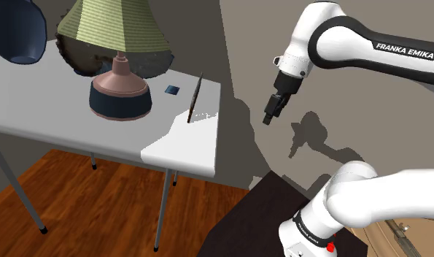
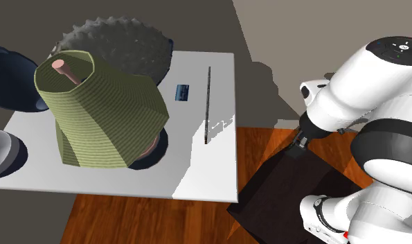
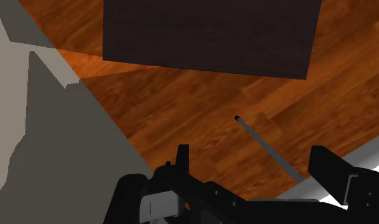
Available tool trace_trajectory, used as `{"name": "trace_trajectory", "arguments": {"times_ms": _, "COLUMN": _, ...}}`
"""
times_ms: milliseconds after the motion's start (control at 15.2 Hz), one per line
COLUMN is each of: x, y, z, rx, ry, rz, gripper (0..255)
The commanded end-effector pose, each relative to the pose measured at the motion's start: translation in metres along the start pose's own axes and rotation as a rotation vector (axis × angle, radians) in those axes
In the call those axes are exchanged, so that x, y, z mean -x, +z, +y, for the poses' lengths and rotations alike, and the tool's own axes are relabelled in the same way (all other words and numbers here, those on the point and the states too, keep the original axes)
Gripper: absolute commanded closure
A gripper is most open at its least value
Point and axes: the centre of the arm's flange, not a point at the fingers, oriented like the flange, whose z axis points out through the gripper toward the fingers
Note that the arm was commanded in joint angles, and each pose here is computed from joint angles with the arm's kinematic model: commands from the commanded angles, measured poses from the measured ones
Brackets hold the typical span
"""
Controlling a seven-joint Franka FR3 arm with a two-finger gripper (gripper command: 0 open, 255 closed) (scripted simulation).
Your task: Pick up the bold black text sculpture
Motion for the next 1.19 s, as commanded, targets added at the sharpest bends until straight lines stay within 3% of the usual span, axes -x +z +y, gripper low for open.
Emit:
{"name": "trace_trajectory", "arguments": {"times_ms": 0, "x": 0.0, "y": 0.0, "z": 0.0, "rx": 0.0, "ry": 0.0, "rz": 0.0, "gripper": 0}}
{"name": "trace_trajectory", "arguments": {"times_ms": 594, "x": -0.112, "y": -0.008, "z": -0.046, "rx": 0.008, "ry": 0.342, "rz": -0.019, "gripper": 0}}
{"name": "trace_trajectory", "arguments": {"times_ms": 1122, "x": -0.22, "y": -0.012, "z": -0.054, "rx": 0.015, "ry": 0.646, "rz": -0.036, "gripper": 0}}
